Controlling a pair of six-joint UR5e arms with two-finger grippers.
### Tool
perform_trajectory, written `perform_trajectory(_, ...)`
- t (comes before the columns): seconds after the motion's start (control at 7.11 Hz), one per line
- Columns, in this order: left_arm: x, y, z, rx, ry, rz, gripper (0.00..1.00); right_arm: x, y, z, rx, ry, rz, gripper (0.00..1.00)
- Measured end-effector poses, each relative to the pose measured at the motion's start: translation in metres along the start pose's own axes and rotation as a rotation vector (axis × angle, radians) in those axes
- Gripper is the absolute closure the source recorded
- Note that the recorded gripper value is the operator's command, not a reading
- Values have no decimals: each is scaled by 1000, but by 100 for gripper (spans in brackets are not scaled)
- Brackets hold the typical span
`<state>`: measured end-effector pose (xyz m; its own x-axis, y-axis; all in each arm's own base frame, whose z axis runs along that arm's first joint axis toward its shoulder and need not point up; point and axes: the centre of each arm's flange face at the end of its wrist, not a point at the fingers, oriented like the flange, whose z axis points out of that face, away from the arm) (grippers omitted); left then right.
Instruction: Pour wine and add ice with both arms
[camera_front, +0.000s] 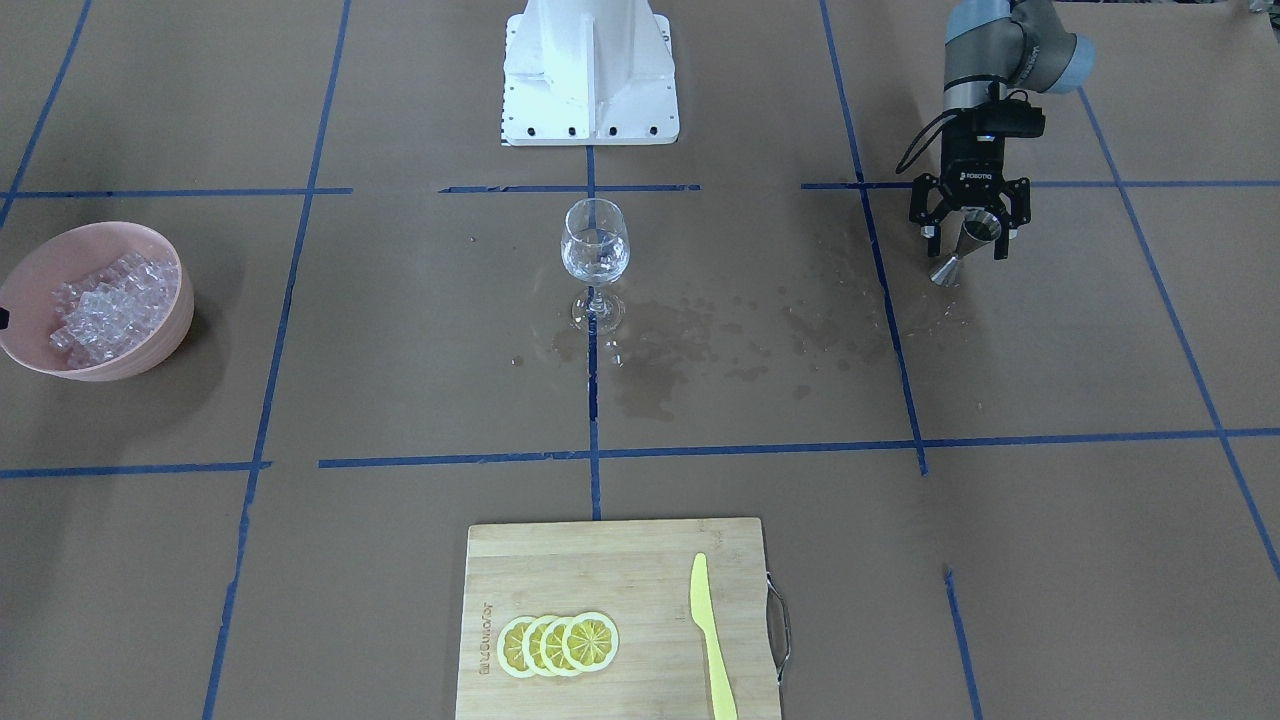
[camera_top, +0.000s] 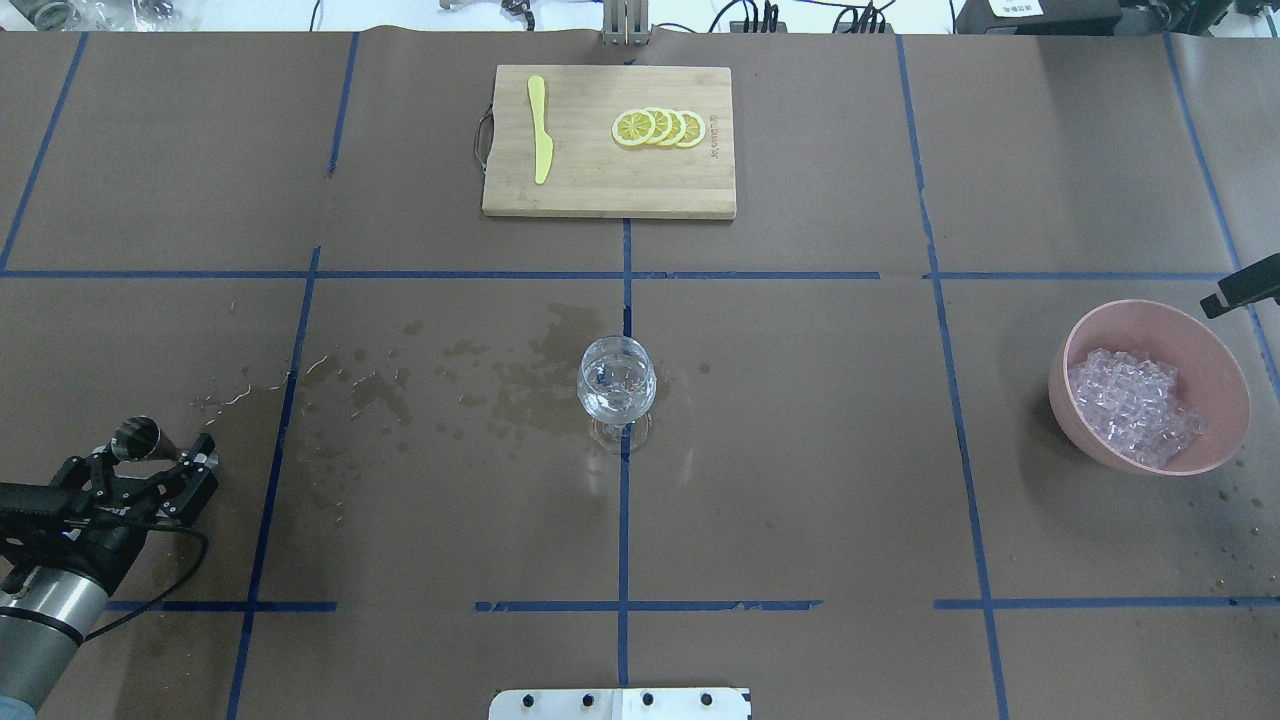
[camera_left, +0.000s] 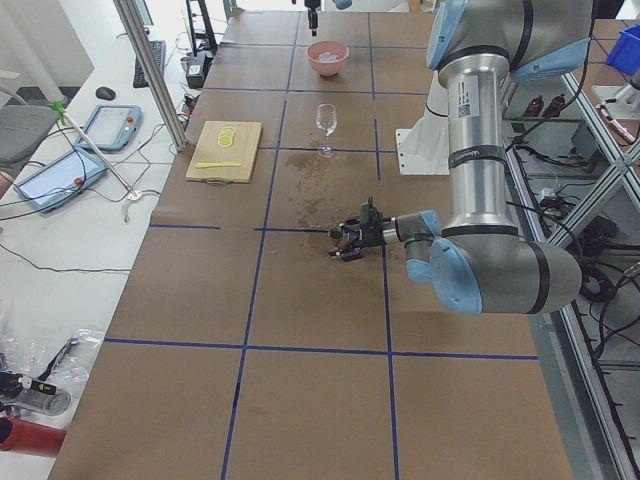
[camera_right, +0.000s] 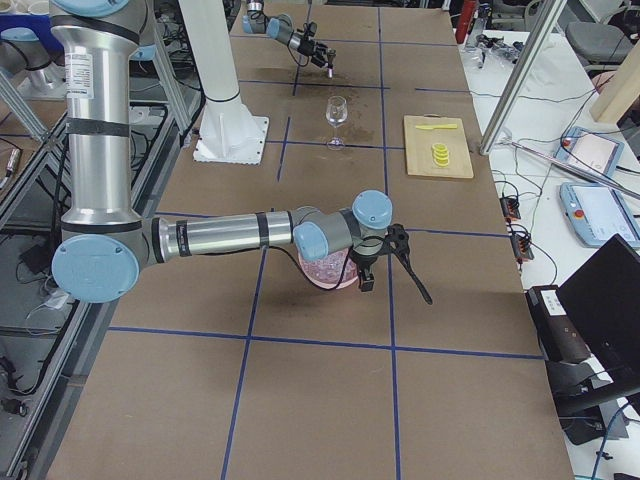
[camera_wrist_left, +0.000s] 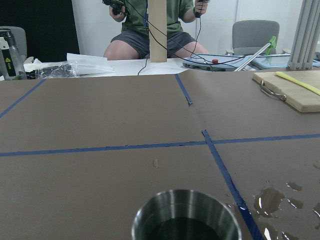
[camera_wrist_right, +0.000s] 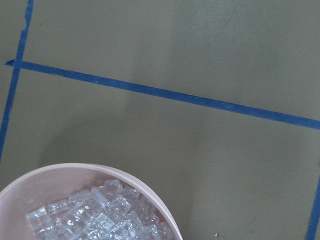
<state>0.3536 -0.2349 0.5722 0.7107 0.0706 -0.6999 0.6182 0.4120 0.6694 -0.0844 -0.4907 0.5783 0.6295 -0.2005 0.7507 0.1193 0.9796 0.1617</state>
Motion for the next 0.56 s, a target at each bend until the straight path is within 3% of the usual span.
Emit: perform_trajectory(0.56,-2,10,6,32,-8,-29,21,0,0,0,1,0,-1,0)
